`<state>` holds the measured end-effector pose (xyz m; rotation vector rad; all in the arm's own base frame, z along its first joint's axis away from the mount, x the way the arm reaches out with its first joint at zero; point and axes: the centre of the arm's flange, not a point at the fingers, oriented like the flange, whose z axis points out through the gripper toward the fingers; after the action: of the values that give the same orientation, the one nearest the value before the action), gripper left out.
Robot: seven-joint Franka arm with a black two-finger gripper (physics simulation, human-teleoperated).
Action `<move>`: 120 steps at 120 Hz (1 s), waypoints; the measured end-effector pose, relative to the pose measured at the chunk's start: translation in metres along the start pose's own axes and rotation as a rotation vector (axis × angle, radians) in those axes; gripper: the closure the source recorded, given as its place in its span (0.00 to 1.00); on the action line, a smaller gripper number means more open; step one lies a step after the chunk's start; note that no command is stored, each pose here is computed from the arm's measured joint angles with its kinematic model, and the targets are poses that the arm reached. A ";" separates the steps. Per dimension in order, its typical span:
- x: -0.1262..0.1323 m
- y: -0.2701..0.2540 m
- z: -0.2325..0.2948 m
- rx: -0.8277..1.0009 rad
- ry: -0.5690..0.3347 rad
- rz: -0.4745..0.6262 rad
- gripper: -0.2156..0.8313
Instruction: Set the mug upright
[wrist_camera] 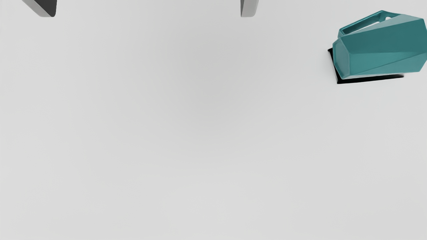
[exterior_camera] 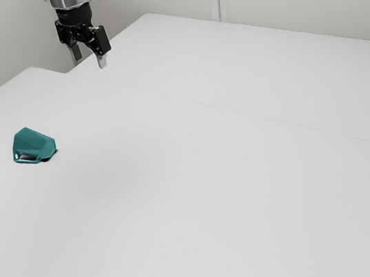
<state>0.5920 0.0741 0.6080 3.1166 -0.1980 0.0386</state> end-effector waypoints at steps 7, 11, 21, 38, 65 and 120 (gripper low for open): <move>0.000 0.000 0.000 -0.001 0.002 -0.002 0.21; 0.000 0.000 0.000 -0.001 0.002 -0.003 0.21; 0.000 0.000 -0.001 -0.002 0.005 -0.006 0.21; -0.002 -0.006 -0.003 0.000 0.009 -0.020 0.21; -0.058 -0.135 -0.007 -0.159 0.037 -0.236 0.21; -0.148 -0.354 0.137 -0.598 0.095 -0.344 0.21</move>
<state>0.4931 0.4410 0.4612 2.5019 0.2788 0.1003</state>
